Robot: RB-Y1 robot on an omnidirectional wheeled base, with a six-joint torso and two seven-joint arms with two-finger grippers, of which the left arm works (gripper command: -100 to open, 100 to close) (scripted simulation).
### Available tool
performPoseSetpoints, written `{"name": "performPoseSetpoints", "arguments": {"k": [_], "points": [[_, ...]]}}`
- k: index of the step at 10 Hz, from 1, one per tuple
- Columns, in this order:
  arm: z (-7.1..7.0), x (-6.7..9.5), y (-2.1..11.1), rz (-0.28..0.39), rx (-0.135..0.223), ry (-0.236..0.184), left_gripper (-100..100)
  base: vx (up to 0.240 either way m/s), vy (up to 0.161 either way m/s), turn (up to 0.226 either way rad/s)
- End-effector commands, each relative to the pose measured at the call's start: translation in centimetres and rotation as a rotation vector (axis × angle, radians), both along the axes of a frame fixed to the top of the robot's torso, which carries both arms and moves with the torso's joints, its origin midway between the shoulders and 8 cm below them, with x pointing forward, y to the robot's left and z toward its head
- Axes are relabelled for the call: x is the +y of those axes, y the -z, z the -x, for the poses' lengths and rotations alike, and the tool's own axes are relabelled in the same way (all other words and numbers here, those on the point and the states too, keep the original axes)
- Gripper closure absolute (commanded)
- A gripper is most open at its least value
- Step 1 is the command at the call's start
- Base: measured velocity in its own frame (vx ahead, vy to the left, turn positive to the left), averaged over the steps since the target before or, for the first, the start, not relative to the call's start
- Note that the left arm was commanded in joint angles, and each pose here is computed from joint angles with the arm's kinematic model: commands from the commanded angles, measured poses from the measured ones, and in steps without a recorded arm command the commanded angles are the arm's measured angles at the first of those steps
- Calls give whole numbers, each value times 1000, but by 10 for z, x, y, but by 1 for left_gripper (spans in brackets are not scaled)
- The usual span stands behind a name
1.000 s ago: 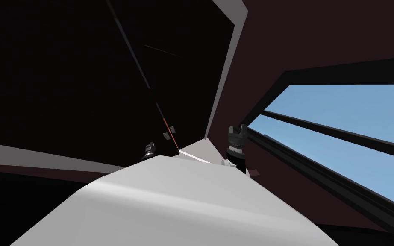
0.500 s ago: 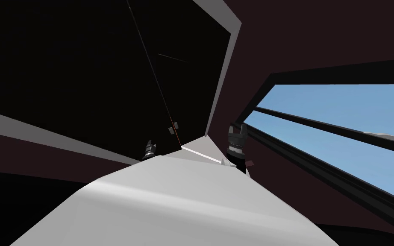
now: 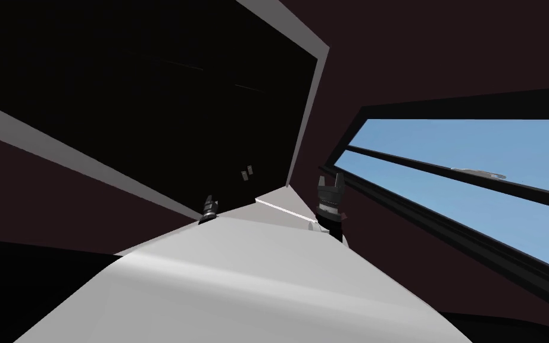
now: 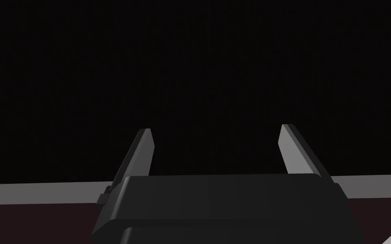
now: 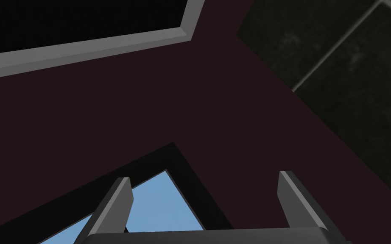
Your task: Pull the door open
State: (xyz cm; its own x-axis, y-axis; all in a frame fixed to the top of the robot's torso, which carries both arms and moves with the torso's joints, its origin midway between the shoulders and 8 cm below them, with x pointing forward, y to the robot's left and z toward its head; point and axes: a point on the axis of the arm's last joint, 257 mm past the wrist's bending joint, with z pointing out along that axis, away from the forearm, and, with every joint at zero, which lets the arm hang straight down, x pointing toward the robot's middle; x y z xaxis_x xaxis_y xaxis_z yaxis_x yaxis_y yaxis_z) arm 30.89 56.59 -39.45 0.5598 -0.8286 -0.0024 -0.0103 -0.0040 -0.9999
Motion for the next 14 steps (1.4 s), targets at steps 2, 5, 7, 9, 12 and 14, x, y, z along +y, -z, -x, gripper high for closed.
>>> {"name": "performPoseSetpoints", "arguments": {"k": [2, 5, 7, 9, 12, 14], "points": [[-3, -3, 1, -1, -1, -1, -100, -237, 24, 3], [-9, -7, 1, -2, -3, -3, -100, -251, 32, -1], [-14, -12, 2, -3, -4, -5, -100, -275, 44, -10], [-24, -20, 3, -4, -7, -8, -100, -244, 23, -24], [-39, -34, 4, -5, -10, -12, -100, -154, 21, -33], [-49, -42, 4, -6, -12, -14, -100, -21, 26, -43]]}}
